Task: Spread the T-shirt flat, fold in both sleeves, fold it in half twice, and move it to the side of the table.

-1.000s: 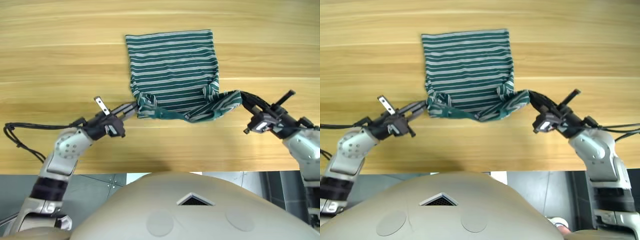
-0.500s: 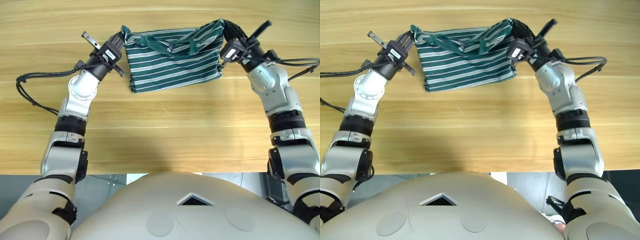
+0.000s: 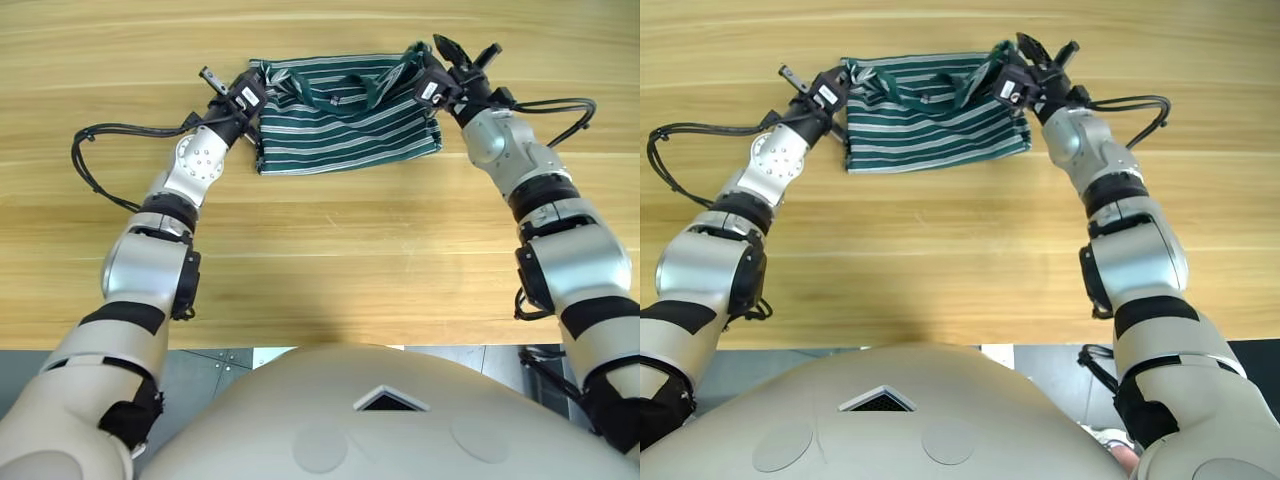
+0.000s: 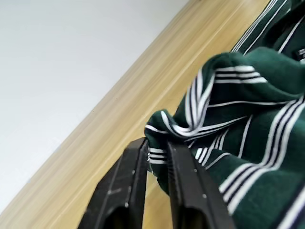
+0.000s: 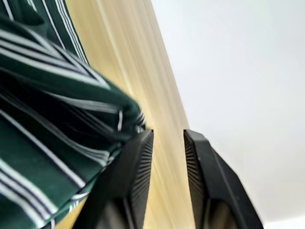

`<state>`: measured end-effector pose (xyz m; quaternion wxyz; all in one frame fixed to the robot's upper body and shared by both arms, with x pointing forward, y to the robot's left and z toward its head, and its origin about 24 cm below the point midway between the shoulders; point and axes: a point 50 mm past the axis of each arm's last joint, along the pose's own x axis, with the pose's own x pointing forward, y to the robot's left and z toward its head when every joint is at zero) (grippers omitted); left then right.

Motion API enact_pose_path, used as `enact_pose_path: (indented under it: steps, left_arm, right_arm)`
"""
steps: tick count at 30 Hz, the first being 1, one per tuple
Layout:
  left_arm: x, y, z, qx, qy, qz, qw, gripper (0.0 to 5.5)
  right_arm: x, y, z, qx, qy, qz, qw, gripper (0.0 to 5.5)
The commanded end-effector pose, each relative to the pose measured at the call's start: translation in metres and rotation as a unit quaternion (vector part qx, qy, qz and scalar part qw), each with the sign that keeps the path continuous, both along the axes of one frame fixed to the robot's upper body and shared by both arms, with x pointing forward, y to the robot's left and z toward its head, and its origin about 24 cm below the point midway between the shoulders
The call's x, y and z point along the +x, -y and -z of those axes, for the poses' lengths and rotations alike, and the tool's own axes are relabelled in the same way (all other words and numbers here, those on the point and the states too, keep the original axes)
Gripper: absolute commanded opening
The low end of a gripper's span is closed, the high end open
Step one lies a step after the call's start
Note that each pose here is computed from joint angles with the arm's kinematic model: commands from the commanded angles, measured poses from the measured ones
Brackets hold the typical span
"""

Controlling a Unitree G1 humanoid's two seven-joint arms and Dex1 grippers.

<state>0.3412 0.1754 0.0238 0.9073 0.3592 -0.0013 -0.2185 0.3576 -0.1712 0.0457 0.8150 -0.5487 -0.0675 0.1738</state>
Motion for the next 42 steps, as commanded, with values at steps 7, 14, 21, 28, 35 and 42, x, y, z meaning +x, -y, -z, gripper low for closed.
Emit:
enact_pose_path:
  steps: [7, 14, 21, 28, 35, 42]
  left_arm:
    - [0.024, -0.010, -0.017, 0.030, 0.006, -0.113, 0.993, 2.39]
    - [0.029, -0.027, -0.019, 0.015, -0.011, -0.203, 0.979, 3.39]
    - [0.012, -0.054, -0.010, -0.053, 0.025, -0.258, 0.964, 3.88]
    - [-0.001, -0.066, -0.014, -0.071, 0.078, -0.223, 0.969, 3.88]
    - [0.001, -0.050, -0.019, -0.059, 0.102, -0.175, 0.978, 3.88]
    - [0.000, -0.025, -0.027, -0.038, 0.142, -0.072, 0.987, 3.88]
  right_arm:
    - [0.007, -0.026, -0.010, 0.020, 0.034, -0.018, 0.999, 2.97]
    - [-0.048, -0.149, -0.002, -0.011, 0.081, -0.295, 0.952, 3.17]
    - [-0.042, -0.147, 0.033, -0.139, 0.014, -0.283, 0.949, 3.17]
    - [-0.050, -0.116, 0.044, -0.271, 0.006, -0.390, 0.880, 3.17]
    - [-0.121, -0.057, 0.050, -0.257, -0.078, -0.538, 0.799, 3.17]
    - [-0.170, 0.026, 0.003, -0.175, -0.107, -0.364, 0.909, 3.17]
